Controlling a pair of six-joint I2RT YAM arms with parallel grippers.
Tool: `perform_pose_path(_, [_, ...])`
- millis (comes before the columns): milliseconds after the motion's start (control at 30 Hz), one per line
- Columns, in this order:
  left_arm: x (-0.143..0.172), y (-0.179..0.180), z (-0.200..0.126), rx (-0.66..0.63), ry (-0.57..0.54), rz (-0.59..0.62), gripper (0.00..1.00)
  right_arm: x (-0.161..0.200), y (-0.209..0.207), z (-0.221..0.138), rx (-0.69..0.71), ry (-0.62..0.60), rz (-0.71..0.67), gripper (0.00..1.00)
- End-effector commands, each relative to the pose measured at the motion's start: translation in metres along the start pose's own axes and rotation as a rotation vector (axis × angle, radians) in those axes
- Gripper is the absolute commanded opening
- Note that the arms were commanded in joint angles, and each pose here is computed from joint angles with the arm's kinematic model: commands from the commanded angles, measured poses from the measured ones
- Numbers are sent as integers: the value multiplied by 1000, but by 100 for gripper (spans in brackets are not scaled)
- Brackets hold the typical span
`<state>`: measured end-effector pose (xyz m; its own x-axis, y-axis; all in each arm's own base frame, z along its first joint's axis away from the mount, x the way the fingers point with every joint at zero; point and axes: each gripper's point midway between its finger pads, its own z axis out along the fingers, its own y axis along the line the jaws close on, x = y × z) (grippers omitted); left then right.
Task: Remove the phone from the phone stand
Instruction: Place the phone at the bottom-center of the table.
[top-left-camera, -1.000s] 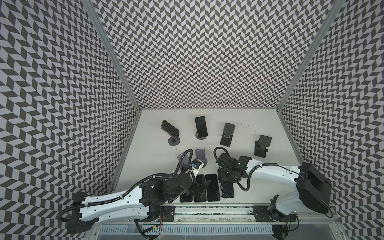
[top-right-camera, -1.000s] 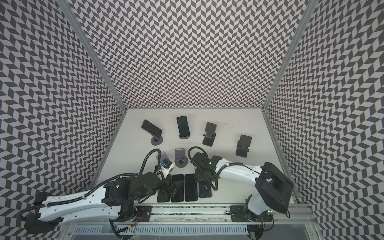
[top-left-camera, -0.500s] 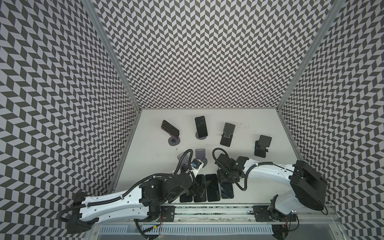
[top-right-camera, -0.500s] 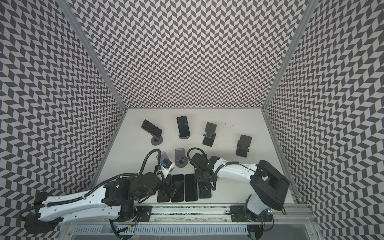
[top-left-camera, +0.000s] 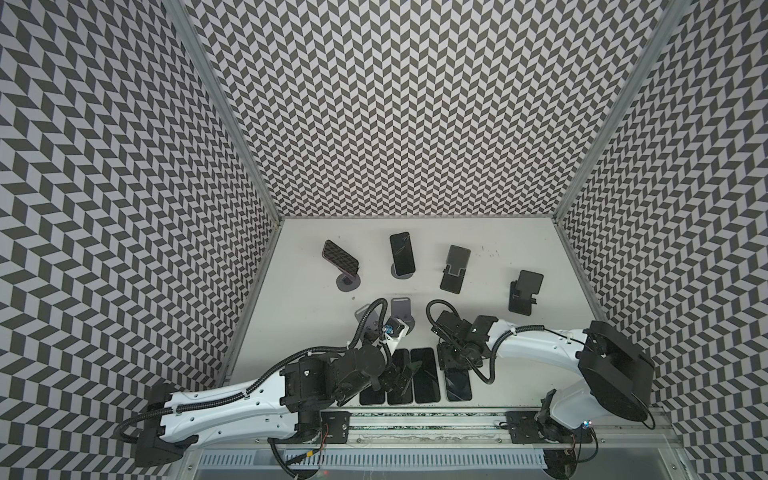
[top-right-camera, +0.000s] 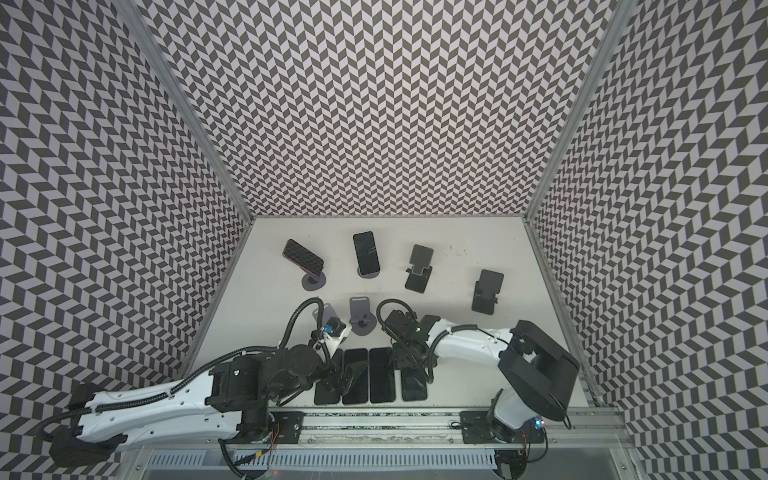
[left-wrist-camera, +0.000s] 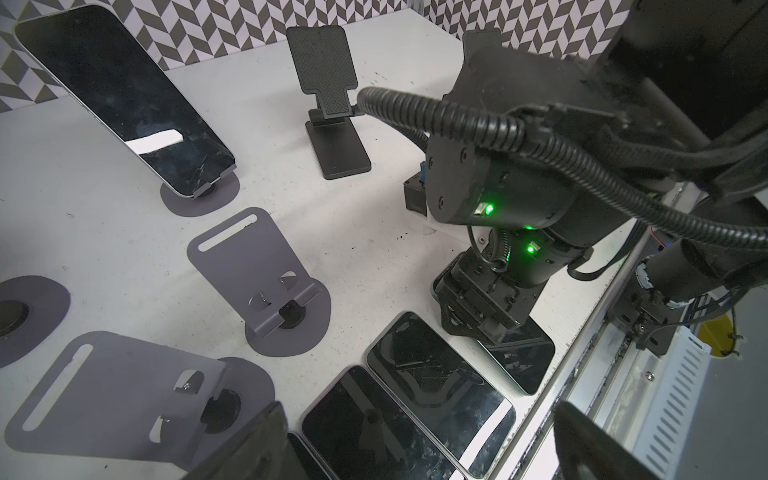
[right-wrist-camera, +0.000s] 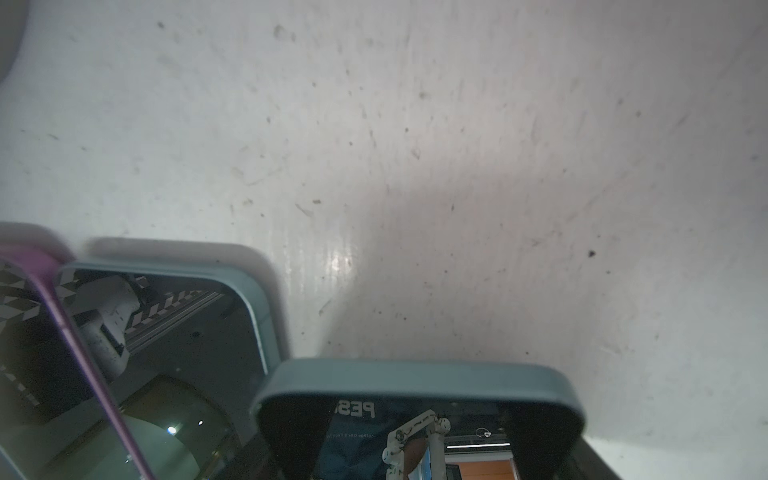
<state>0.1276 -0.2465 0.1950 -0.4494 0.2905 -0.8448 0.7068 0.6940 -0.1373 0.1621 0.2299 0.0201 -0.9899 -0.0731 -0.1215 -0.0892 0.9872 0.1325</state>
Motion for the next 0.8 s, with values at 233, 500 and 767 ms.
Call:
perform_pose_path(233, [-9, 0, 5, -20, -32, -6, 100, -1, 7, -2, -18, 8, -15, 67])
perform_pose_path(500, [-11, -3, 11, -20, -37, 18, 100, -4, 6, -8, -8, 0, -27, 79])
perform_pose_path(767, [-20, -4, 18, -34, -46, 36, 100, -14, 7, -21, -3, -25, -53, 86])
